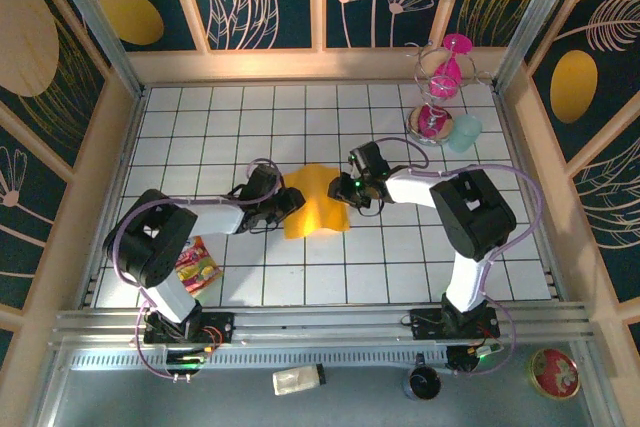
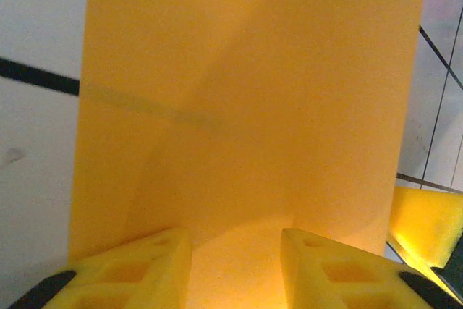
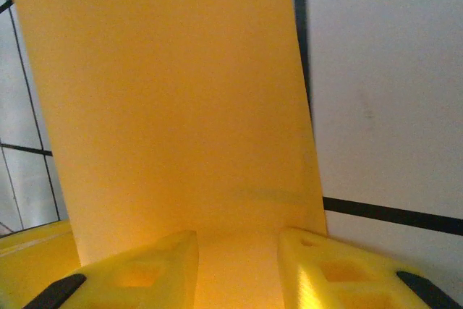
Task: Fold a paper plane with a square sheet of paper (pick it up from the middle)
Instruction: First fold in half a square sheet of paper at the center of the table.
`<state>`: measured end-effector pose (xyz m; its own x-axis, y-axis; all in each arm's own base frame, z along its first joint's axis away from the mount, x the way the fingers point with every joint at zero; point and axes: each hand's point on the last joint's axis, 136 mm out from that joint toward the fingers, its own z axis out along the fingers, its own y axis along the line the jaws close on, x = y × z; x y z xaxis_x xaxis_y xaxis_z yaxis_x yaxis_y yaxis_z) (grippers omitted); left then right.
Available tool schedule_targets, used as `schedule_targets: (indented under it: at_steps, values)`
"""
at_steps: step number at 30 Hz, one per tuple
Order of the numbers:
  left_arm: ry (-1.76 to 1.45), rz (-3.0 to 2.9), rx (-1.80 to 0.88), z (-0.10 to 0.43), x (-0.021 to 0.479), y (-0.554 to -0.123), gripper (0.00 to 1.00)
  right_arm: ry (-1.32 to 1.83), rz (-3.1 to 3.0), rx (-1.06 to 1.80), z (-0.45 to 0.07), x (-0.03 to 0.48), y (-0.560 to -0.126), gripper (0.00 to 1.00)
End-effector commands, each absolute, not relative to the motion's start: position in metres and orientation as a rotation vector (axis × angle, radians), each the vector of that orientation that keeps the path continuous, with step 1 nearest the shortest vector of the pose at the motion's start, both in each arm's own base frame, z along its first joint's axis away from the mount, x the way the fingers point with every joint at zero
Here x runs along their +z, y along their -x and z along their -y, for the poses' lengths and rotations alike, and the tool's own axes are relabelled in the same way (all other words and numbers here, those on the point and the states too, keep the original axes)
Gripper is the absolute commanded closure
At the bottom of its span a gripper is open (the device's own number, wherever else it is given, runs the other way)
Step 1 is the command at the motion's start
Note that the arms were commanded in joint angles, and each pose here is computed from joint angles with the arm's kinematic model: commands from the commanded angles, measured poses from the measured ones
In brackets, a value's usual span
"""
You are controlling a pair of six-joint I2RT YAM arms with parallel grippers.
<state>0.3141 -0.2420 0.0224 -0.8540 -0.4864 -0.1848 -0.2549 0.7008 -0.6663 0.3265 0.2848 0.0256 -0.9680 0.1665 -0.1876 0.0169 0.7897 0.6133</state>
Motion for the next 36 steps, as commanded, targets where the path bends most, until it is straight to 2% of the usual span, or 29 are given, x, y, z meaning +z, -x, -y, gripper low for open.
schedule_targets:
  at_steps: [1,5,10,17,22,31,36]
  values:
    - [0.663,-2.547,-0.948,0.232,0.019,-0.309,0.65,-0.160,-2.771,0.996,-0.297,0.019,-0.322,0.66]
    - [0.674,-2.484,-1.063,0.235,0.029,-0.311,0.63,-0.159,-2.751,1.044,-0.306,0.022,-0.324,0.66]
    - [0.711,-2.400,-1.226,0.239,0.040,-0.312,0.53,-0.151,-2.741,1.099,-0.315,0.022,-0.326,0.66]
    - [0.731,-2.327,-1.382,0.242,0.045,-0.308,0.50,-0.146,-2.750,1.176,-0.336,0.017,-0.321,0.68]
    - [0.730,-2.327,-1.361,0.239,0.045,-0.308,0.44,-0.162,-2.757,1.188,-0.341,0.013,-0.320,0.68]
    - [0.698,-2.319,-1.278,0.230,0.053,-0.311,0.27,-0.164,-2.752,1.170,-0.338,0.013,-0.321,0.68]
    - [0.658,-2.384,-1.219,0.232,0.047,-0.314,0.25,-0.129,-2.728,1.275,-0.347,0.022,-0.317,0.68]
